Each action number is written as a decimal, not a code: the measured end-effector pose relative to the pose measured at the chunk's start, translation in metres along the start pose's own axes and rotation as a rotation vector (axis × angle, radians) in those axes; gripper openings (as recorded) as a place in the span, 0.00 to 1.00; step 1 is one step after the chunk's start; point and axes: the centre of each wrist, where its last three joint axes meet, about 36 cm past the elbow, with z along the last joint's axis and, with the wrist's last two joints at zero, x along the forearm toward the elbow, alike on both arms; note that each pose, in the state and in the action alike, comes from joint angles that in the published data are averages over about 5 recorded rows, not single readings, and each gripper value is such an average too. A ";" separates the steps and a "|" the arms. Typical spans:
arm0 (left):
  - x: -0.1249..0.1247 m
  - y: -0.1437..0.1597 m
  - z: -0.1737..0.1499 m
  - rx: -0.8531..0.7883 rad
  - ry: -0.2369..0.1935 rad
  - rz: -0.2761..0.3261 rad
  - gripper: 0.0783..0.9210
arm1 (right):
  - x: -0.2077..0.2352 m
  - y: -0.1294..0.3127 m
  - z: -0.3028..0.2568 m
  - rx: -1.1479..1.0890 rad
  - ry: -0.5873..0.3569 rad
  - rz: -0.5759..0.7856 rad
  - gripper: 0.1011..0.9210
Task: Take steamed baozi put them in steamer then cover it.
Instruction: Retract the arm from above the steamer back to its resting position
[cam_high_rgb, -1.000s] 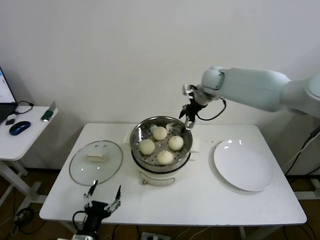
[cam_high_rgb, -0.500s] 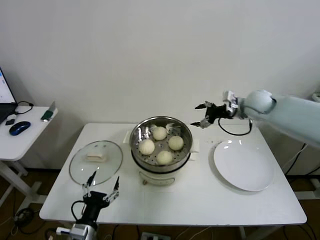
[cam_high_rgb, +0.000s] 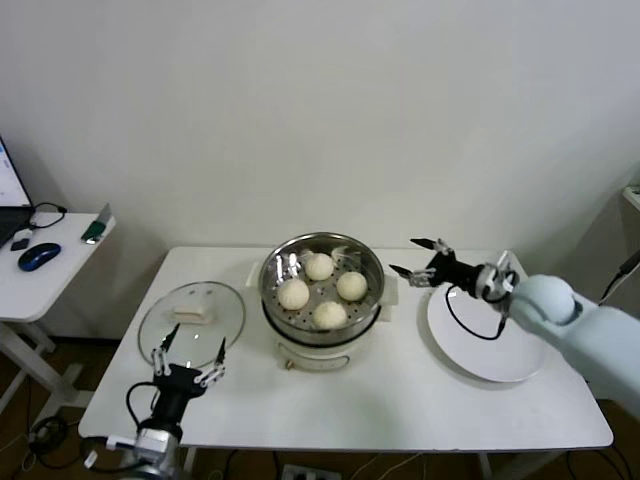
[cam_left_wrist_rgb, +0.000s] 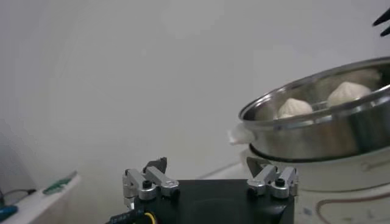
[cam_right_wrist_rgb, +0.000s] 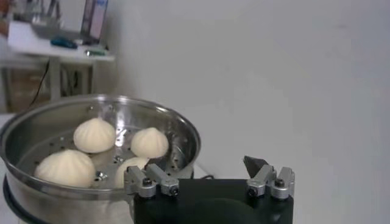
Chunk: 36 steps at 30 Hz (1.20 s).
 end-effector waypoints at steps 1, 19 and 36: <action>0.000 0.001 0.000 -0.016 0.004 -0.002 0.88 | 0.002 0.005 0.006 -0.019 -0.017 0.013 0.88; -0.010 0.007 0.001 -0.604 0.107 -0.007 0.88 | 0.083 0.077 0.086 -0.286 -0.212 0.380 0.88; -0.090 0.022 0.070 -1.163 0.111 -0.062 0.88 | 0.127 0.134 0.133 -0.376 -0.164 0.532 0.88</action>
